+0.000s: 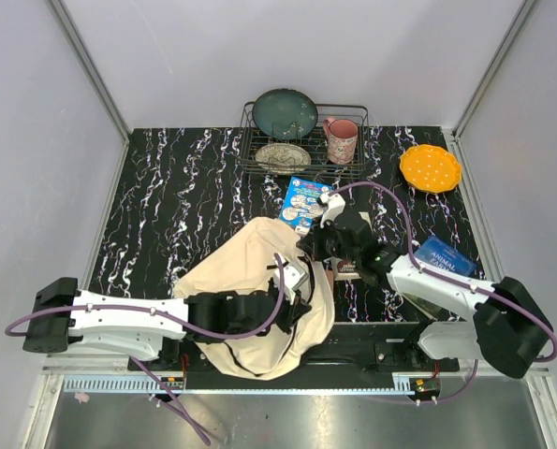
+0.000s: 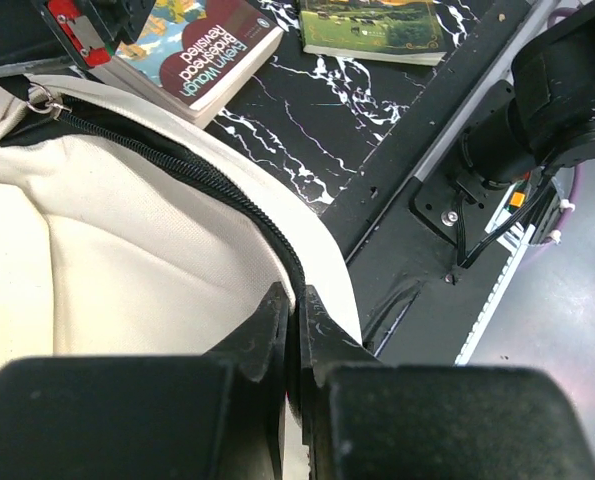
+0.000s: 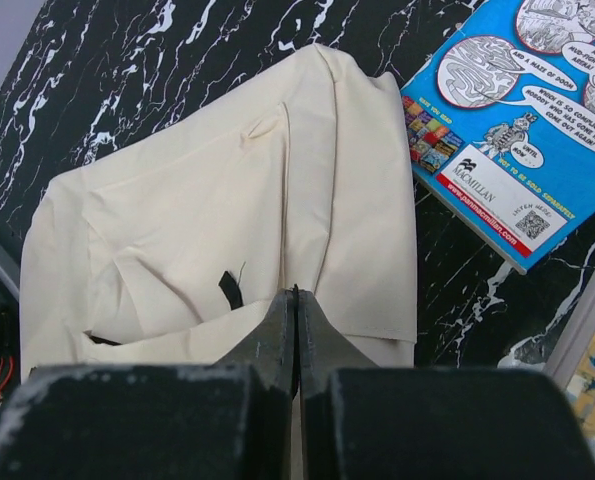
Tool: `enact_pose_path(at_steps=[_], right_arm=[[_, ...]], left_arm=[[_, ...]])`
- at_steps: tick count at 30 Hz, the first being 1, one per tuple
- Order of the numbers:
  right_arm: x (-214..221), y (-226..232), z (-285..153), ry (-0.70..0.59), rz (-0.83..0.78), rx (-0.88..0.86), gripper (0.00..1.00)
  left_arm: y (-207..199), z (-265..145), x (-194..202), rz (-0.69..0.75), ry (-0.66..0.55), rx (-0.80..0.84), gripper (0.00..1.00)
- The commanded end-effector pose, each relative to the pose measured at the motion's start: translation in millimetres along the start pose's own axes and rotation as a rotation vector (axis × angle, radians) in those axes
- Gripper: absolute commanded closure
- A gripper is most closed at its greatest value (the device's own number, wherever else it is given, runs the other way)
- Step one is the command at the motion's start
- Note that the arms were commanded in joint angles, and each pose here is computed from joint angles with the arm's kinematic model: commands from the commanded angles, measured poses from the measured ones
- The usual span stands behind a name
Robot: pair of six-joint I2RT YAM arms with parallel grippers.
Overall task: Pack the student bag
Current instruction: Unzip the student bag at the center of the board.
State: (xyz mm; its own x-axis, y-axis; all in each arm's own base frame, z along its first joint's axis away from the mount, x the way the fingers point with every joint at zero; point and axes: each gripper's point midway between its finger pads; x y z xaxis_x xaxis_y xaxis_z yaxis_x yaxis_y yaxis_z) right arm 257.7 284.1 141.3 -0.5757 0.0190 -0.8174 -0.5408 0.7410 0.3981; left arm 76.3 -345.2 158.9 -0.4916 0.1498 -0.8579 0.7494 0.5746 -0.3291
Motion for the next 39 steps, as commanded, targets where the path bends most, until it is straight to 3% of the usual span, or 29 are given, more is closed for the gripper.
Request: enact_pose_path(at_steps=[1,3,4,7,10,16,21,27,34,37,38,39], right_arm=[[-64,17,10,-0.190,-0.022,-0.039,1.00],[-73,18,14,-0.200,-0.017,-0.034,1.00],[-77,19,15,-0.205,-0.020,-0.036,1.00],[-89,22,21,-0.206,-0.038,-0.029,1.00],[-102,16,30,-0.203,-0.058,-0.002,1.00],[-116,7,49,-0.185,-0.060,0.010,1.00],[-120,-8,68,-0.159,-0.039,0.029,1.00],[-116,-18,78,-0.128,-0.019,0.047,1.00],[-115,-25,71,-0.128,-0.013,0.059,1.00],[-115,-26,69,-0.132,-0.010,0.061,1.00],[-115,-26,67,-0.134,-0.009,0.061,1.00],[-116,-27,66,-0.137,-0.010,0.065,1.00]], left_arm=[[-21,-10,-22,-0.051,-0.075,0.062,1.00],[-14,-8,-23,-0.028,-0.077,0.021,0.96],[-9,-8,-30,-0.026,-0.095,-0.018,0.68],[10,-5,-40,-0.001,-0.111,-0.107,0.21],[39,-7,-53,-0.038,-0.132,-0.172,0.14],[75,-8,-66,-0.074,-0.144,-0.138,0.13],[67,6,-59,-0.047,-0.082,-0.089,0.13],[45,33,-74,-0.104,-0.120,-0.005,0.13],[45,54,-76,-0.139,-0.094,-0.041,0.15],[55,61,-74,-0.136,-0.066,-0.119,0.30],[60,60,-70,-0.132,-0.050,-0.148,0.48],[66,59,-72,-0.132,-0.058,-0.179,0.55]])
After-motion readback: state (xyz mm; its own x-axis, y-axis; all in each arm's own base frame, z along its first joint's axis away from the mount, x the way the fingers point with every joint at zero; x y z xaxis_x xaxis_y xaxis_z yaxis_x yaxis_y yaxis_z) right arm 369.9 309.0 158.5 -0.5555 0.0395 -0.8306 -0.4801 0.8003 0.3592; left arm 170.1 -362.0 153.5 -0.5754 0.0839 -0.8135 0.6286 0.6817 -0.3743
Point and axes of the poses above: each gripper's point midway between its finger pads, its own z axis out along the fingers, its own y axis along the line the jaws close on, x = y × z, and after that the axes turned 2 degrees about -z, right-handed
